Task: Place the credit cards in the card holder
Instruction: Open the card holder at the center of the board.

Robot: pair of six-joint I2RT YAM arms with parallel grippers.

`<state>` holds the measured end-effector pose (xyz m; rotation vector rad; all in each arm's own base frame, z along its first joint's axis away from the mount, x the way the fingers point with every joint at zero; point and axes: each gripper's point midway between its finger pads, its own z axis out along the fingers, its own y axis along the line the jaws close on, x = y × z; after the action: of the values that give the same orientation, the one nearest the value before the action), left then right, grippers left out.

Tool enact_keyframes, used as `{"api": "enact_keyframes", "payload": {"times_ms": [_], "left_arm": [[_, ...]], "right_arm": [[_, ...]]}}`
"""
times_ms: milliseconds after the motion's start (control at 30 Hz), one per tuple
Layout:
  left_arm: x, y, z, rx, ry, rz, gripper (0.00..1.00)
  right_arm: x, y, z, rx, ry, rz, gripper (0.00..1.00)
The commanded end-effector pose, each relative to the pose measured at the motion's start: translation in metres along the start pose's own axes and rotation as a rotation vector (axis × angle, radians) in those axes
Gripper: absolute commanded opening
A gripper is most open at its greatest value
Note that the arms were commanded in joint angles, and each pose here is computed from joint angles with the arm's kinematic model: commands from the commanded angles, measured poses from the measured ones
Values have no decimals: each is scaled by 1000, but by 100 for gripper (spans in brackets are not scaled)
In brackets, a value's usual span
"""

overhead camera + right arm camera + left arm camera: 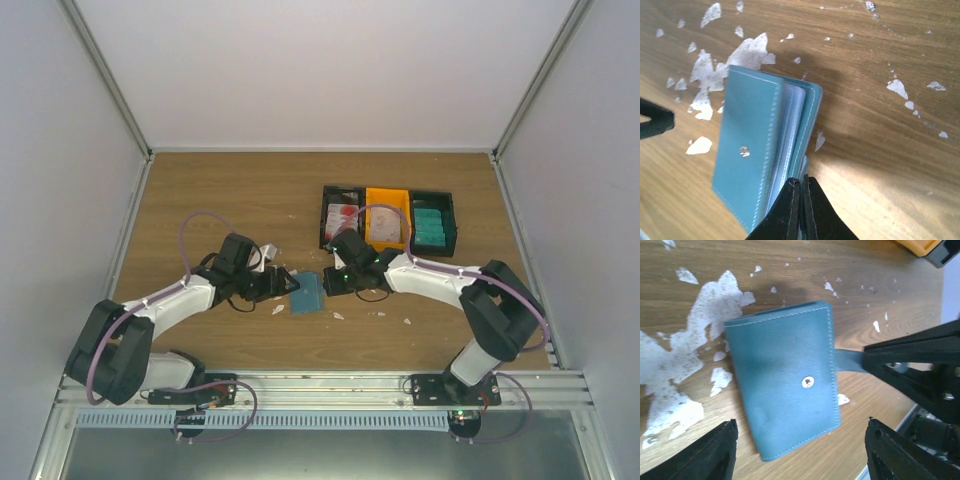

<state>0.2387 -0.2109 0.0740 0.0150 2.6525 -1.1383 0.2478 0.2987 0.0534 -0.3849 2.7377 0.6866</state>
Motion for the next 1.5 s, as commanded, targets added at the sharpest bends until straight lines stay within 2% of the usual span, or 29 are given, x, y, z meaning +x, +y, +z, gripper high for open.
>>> {"api": "enact_keyframes", "payload": {"times_ms": [0,300,533,733,900,1000,1167,1333,1467], "left_arm": [[-17,4,-13,-71,-89,24,74],[-33,6,-38,-129,-202,12,80],[-41,8,-57,-160,-276,4,80],[-41,1,-60,-126,-277,37,80],[-35,0,-52,-93,-243,41,78],[-30,-3,-45,-52,-206,43,73],[-24,-2,-31,-6,-150,34,58],[-16,0,-16,42,-101,7,40],[-13,0,-7,69,-62,5,33]], "right_arm": [[-2,13,-23,-48,7,-50,1],[-27,75,-43,-317,-23,-89,1],[-30,93,-40,-425,-19,-75,0],[-22,84,-27,-408,10,-57,1],[-16,56,-19,-267,5,-59,1],[-7,32,-15,-156,13,-57,1],[9,-2,-10,-15,32,-43,1],[15,-10,-4,13,50,-31,1],[12,-9,-5,12,39,-33,1]]}}
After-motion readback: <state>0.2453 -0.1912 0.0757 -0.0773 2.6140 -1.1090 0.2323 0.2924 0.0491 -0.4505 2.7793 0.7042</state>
